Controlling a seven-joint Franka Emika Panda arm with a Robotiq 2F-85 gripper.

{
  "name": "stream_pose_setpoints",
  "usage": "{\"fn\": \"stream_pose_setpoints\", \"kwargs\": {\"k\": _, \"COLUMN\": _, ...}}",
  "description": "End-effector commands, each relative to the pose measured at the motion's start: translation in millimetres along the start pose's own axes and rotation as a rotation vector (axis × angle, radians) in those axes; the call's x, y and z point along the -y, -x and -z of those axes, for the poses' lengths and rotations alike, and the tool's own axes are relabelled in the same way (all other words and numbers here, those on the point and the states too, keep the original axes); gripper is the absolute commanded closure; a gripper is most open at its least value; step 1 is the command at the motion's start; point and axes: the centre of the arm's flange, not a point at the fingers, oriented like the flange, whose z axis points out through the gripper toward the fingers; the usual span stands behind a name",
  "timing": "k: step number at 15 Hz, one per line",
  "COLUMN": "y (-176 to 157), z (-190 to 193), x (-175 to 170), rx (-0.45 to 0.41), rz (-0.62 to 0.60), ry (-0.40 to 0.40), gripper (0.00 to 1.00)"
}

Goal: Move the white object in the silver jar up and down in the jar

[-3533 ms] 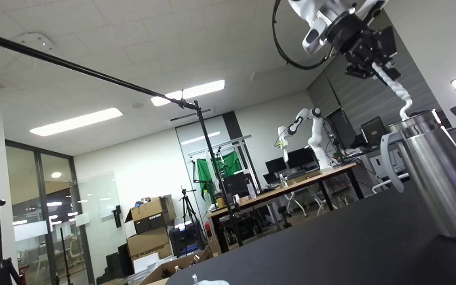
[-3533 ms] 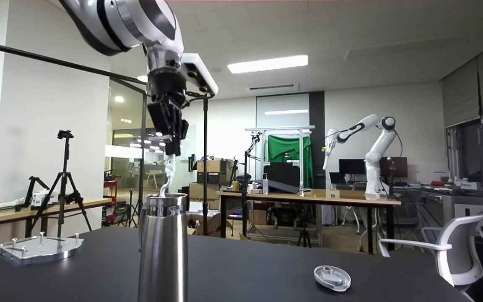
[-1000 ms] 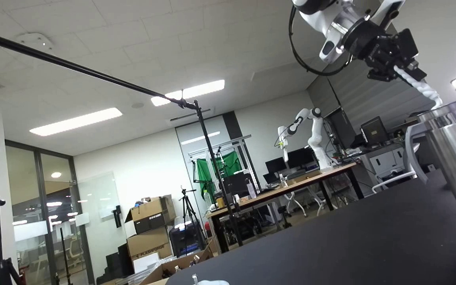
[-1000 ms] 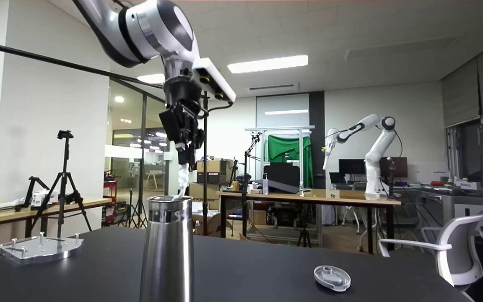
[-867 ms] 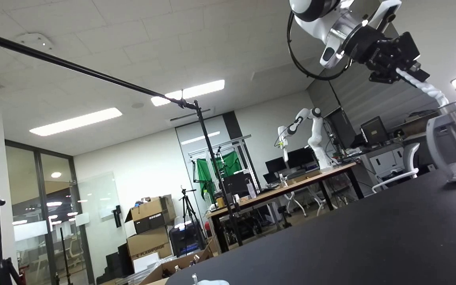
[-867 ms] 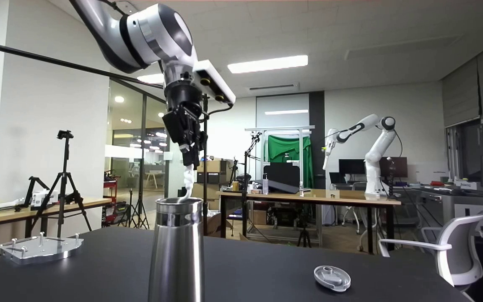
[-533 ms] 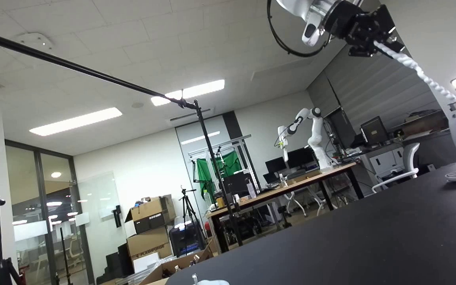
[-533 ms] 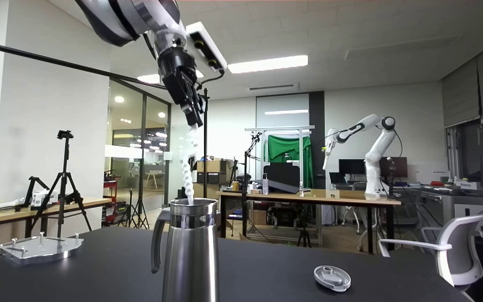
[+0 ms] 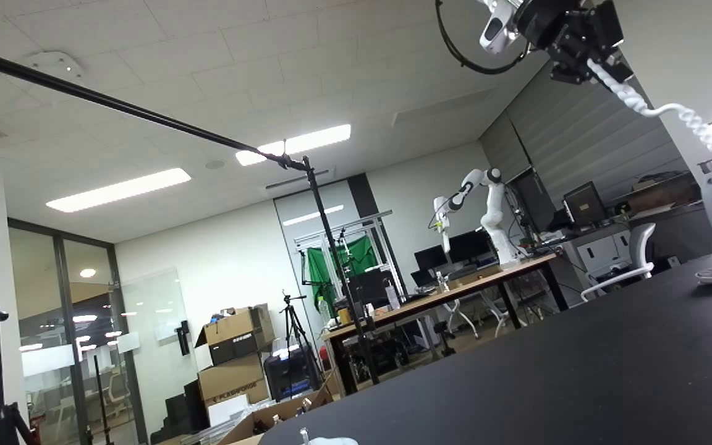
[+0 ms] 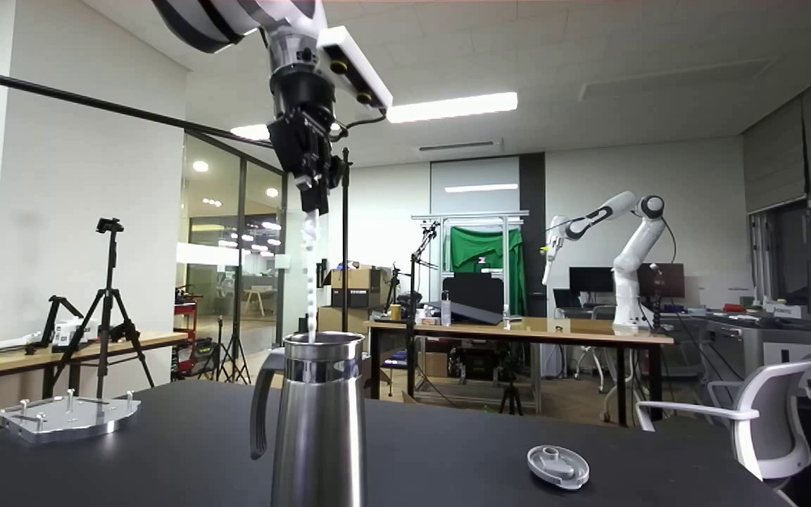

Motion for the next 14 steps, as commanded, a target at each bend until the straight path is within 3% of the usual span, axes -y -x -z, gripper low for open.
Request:
{"fn": "stream_pose_setpoints", "kwargs": {"k": 1, "y": 7.9, "z": -39.2, "x": -4.0, "rx": -0.116, "rz": -0.064, "ry": 0.001, "gripper": 0.96}}
{"fn": "stream_pose_setpoints", "kwargs": {"k": 7, "y": 5.5, "z": -86.1, "x": -13.1, "rx": -0.180, "rz": -0.122, "ry": -0.021, "gripper": 0.96}}
{"fn": "stream_pose_setpoints", "kwargs": {"k": 14, "y": 4.8, "z": -75.6, "x": -12.7, "rx": -0.227, "rz": -0.145, "ry": 0.020, "gripper": 0.96}}
